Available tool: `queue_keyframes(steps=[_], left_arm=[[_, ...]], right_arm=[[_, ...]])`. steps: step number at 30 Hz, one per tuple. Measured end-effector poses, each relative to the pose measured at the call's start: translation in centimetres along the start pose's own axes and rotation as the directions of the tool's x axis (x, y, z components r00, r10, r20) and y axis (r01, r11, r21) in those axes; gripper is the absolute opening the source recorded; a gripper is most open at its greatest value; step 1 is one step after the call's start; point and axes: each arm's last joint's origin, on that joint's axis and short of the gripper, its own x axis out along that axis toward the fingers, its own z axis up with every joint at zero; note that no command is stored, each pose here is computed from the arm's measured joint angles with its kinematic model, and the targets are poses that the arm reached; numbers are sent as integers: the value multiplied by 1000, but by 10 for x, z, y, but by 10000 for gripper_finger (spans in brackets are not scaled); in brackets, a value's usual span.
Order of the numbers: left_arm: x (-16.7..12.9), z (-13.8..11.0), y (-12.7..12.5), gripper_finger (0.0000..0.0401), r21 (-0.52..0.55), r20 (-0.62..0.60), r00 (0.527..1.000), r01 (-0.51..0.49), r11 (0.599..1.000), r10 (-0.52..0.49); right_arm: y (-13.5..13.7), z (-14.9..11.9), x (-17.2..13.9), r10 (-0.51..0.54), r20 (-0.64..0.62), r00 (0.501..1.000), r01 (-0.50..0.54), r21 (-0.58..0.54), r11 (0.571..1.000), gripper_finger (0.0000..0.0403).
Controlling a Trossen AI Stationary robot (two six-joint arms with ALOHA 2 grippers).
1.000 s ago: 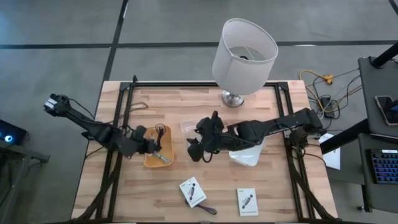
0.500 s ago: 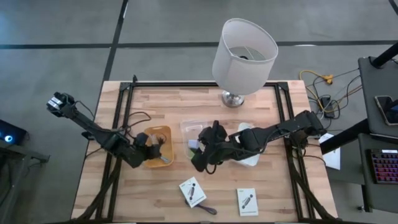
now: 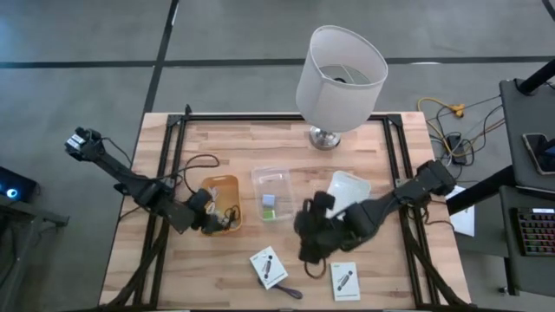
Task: Pick and place items into bin
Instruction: Put the violet charger cable into the yellow bin
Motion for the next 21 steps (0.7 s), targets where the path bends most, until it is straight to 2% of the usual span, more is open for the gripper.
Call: queue_keyframes(steps=[4,7,9,13,17,21], left_arm=[[-7,-4,-18,198,207,-77,996,58,977,-42],[-10,-7,-29,198,381,-97,993,97,920,-64],[-9,-8,-35,198,450,-103,992,106,887,-67],[-5,-10,-44,198,522,-101,993,100,847,-55],[-1,-12,-52,198,600,-122,991,111,792,-47],[0,-14,-60,199,643,-126,991,123,756,-54]], right_arm=[[30,-25,9,122,-43,992,-125,-62,990,233],[57,-51,28,194,-97,976,-206,-124,971,233],[75,-67,43,206,-119,971,-224,-160,961,233],[101,-88,66,202,-138,970,-222,-153,963,233],[121,-95,81,191,-150,970,-216,-171,961,230],[141,-97,94,196,-149,969,-222,-179,959,225]])
